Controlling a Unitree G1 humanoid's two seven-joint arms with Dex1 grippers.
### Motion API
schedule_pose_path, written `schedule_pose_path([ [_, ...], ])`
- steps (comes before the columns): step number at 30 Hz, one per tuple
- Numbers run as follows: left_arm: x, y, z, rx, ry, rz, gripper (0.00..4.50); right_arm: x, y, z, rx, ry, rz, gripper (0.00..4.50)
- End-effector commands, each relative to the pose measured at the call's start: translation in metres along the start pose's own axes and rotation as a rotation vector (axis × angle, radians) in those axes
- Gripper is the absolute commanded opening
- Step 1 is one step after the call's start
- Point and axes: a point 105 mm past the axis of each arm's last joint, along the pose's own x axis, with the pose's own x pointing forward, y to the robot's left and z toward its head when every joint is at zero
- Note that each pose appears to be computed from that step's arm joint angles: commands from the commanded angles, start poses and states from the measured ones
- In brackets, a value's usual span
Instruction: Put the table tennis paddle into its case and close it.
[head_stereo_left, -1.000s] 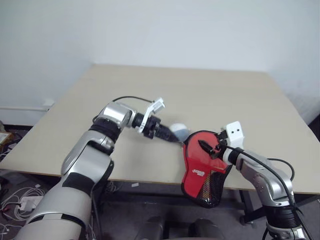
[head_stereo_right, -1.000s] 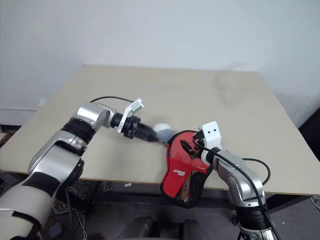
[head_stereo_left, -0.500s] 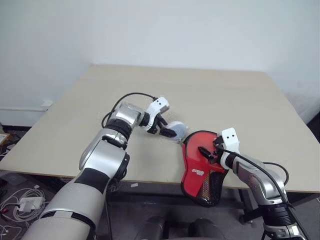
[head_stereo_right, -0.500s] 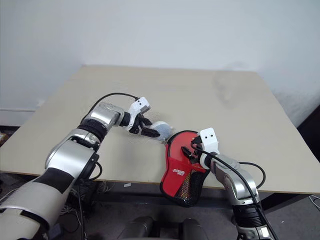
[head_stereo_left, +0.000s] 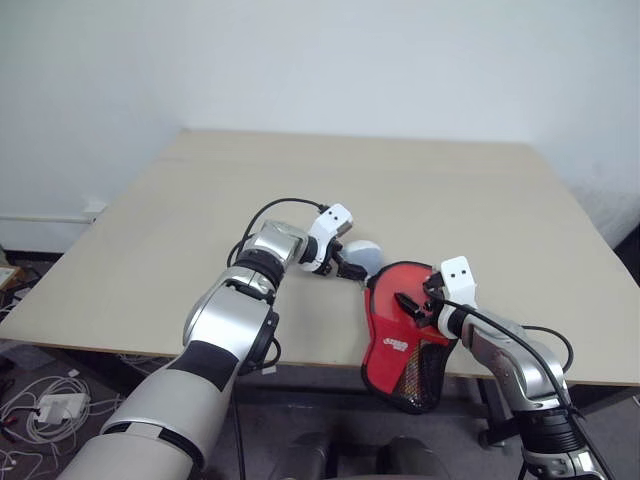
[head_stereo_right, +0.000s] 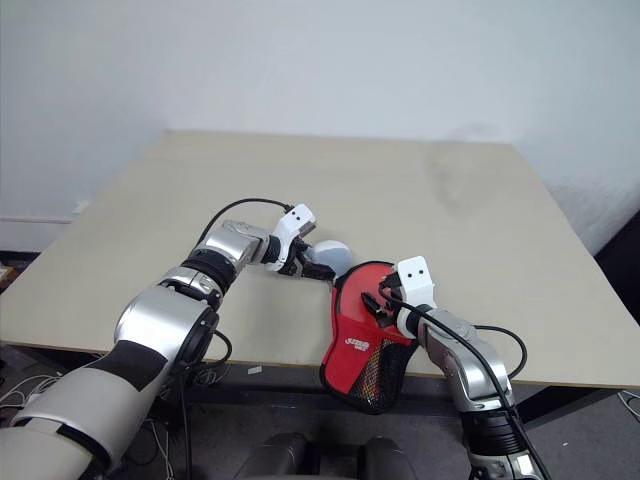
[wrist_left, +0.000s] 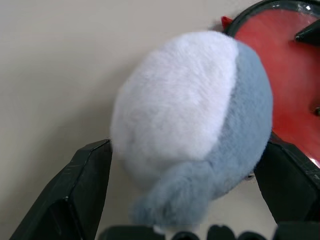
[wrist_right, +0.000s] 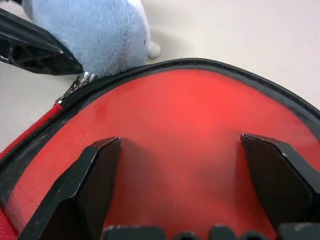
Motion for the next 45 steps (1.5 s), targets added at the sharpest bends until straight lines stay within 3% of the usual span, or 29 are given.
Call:
schedule_pose_path([
  [1, -0.001, -0.005, 0.012, 0.009, -0.051, -0.038, 3.20, -0.001, -0.005, 0.003, -0.002, -0.004, -0.019, 4.19],
  [5, -0.001, -0.007, 0.023, 0.004, -0.099, -0.041, 1.74, -0.001, -0.004, 0.002, 0.003, 0.000, -0.010, 4.19],
  [9, -0.004, 0.002, 0.044, -0.039, -0.196, 0.058, 0.56, 0.000, -0.001, -0.005, 0.016, 0.035, 0.002, 4.19],
  [16, -0.005, 0.007, 0.065, -0.043, -0.270, 0.154, 0.56, 0.002, -0.003, -0.021, 0.023, 0.119, -0.014, 4.19],
  [29, 0.013, -0.020, 0.104, 0.016, -0.341, 0.172, 0.56, -0.002, 0.002, -0.054, 0.024, 0.277, -0.014, 4.19],
  [45, 0.016, -0.025, 0.135, -0.031, -0.447, 0.307, 0.56, -0.008, 0.008, -0.057, 0.044, 0.290, 0.012, 4.19],
])
